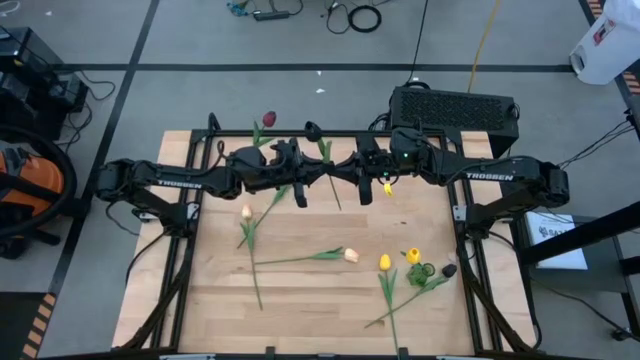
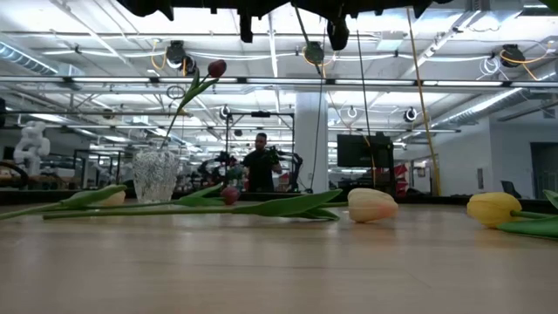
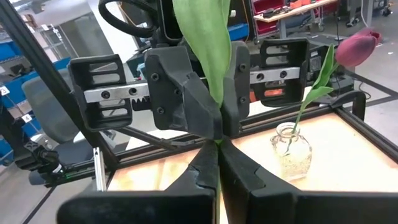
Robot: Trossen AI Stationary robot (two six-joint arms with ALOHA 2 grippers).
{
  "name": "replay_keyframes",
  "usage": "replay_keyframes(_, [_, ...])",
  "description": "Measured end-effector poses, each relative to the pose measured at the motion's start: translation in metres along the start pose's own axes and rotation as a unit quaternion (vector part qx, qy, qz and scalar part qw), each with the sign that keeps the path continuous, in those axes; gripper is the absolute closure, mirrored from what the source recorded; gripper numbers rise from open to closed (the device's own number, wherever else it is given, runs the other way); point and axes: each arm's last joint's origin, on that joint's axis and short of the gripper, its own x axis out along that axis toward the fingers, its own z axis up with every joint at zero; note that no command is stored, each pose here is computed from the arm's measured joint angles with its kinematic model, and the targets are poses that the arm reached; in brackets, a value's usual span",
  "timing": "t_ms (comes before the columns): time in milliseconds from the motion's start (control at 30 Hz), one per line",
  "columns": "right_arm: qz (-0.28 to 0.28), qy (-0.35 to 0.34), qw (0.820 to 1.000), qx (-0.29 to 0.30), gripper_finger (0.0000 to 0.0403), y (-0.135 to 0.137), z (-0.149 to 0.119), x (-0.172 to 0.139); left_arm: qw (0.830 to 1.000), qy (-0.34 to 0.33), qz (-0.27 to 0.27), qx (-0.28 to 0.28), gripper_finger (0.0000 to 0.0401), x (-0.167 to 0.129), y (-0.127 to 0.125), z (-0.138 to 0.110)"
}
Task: Sort flowers into vase by color
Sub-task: Put the top black flower into the transparent vase
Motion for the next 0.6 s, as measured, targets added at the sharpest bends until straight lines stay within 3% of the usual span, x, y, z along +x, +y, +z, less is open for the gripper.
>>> replay_keyframes(167, [-0.001,0.014,1.000,-0.001,0.0364,-0.001,-0.003,0.000,1.000,-0.006,-0.001,0.002,0.0388,0.000,0.000,0.001])
replay_keyframes(333, [-0.013,0.019,1.000,-0.011,0.0305,-0.006,-0.001,-0.004,0.998,-0.005,0.000,0.058,0.0388,-0.001,0.000,0.002])
replay_keyframes(433, [-0.029,0.031,0.999,-0.005,0.0275,-0.009,0.001,-0.014,0.998,-0.014,0.004,0.063,0.0388,-0.006,-0.002,0.010])
replay_keyframes(600, [-0.056,0.055,0.997,0.004,0.0247,-0.011,0.006,-0.040,0.993,0.012,0.074,0.094,0.0388,-0.031,-0.002,0.031])
